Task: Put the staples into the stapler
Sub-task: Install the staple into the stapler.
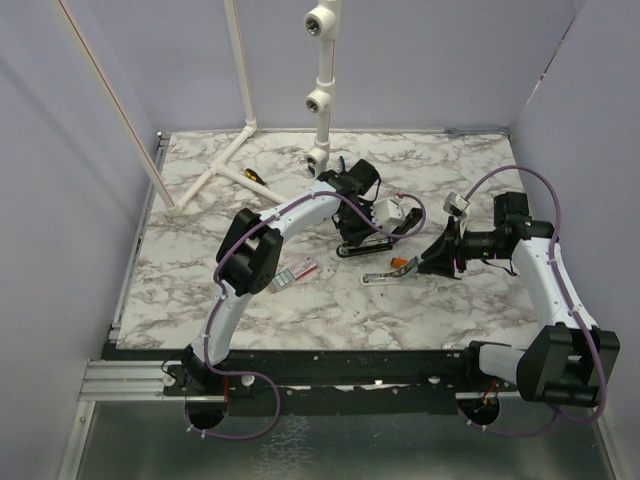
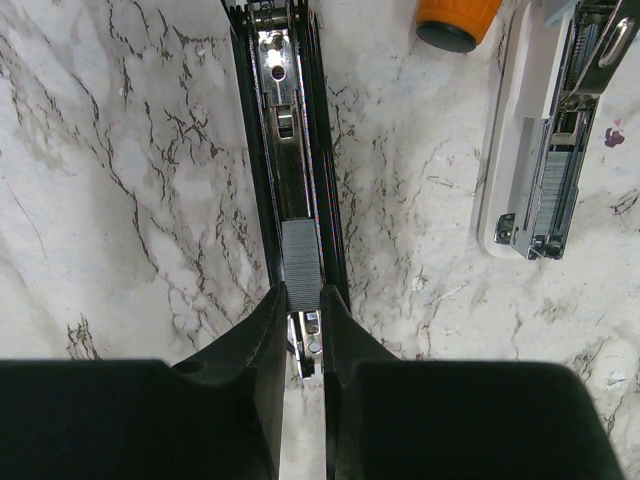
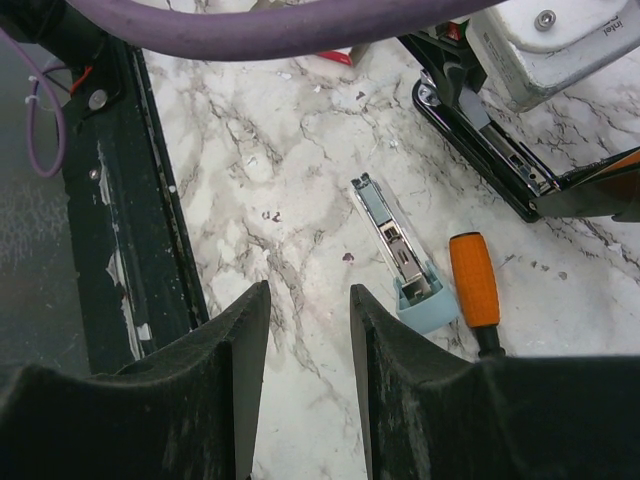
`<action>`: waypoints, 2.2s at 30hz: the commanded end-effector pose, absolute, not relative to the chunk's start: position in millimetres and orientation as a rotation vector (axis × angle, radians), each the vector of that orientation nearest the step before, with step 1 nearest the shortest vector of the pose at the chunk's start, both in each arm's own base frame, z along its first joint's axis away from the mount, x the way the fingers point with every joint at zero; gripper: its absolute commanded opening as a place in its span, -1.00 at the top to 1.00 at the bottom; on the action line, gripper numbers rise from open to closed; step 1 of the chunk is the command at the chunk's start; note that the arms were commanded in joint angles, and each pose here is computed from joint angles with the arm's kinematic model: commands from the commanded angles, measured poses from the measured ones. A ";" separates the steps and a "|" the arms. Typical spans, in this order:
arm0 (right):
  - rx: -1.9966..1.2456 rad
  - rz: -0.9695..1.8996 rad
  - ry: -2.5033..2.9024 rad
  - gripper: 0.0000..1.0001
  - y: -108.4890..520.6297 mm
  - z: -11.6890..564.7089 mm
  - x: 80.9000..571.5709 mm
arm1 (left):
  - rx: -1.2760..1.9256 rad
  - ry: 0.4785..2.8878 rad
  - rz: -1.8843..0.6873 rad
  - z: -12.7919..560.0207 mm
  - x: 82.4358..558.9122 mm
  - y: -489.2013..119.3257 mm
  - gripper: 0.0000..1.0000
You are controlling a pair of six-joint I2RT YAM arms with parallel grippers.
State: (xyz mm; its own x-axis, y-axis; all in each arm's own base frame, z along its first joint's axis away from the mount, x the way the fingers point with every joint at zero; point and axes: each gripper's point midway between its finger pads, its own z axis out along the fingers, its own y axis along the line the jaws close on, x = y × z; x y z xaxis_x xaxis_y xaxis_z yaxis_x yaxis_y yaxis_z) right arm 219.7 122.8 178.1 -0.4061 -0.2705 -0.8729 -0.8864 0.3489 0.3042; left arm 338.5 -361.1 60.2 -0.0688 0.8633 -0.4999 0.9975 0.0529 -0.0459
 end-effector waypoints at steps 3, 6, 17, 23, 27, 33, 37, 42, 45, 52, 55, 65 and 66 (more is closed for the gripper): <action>-1.002 1.078 1.858 0.17 123.7 181.9 218.5 | 1.898 1.991 -0.576 55.9 338.0 -362.3 0.68; -1.002 1.079 1.858 0.17 123.6 181.9 218.8 | 1.900 1.989 -0.569 56.7 338.7 -361.7 0.65; -1.002 1.078 1.858 0.17 123.6 181.7 218.8 | 1.915 1.990 -0.559 57.8 336.6 -357.7 0.56; -1.004 1.077 1.857 0.17 123.8 182.1 218.8 | 1.916 1.993 -0.554 57.7 336.2 -356.5 0.52; -1.003 1.078 1.857 0.17 123.7 181.7 218.5 | 1.917 1.992 -0.550 57.9 336.5 -356.7 0.51; -1.003 1.078 1.859 0.17 123.5 181.5 219.2 | 1.913 1.978 -0.540 65.0 337.3 -355.5 0.44; -0.999 1.082 1.859 0.16 123.8 180.9 219.3 | 1.901 1.944 -0.551 78.2 335.7 -357.0 0.27; -0.986 1.075 1.852 0.15 123.8 181.7 224.2 | 1.859 1.895 -0.549 94.1 333.2 -353.8 0.03; -0.986 1.041 1.839 0.10 122.4 185.8 231.5 | 1.828 1.871 -0.552 97.8 330.8 -349.2 -0.05; -1.035 0.829 1.793 -0.27 109.0 194.3 266.3 | 1.702 1.818 -0.618 99.4 329.8 -338.8 -0.13; -1.058 0.748 1.797 -0.35 101.0 191.2 283.5 | 1.659 1.786 -0.637 100.7 330.5 -339.1 -0.15; -1.296 0.583 1.699 -0.45 84.5 164.4 324.0 | 1.527 1.744 -0.730 94.4 338.7 -354.4 -0.16; -1.317 0.584 1.695 -0.45 83.9 161.8 327.4 | 1.510 1.750 -0.738 95.9 340.8 -356.7 -0.16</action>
State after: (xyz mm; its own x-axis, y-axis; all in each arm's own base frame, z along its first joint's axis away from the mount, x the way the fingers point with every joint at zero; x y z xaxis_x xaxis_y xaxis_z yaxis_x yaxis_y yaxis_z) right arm 305.1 94.3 167.3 -0.1552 -0.4324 -0.8882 -0.9162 0.3992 -0.0342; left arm 331.5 -336.1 73.4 -0.0765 0.6893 -0.7205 0.9894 0.1421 0.0309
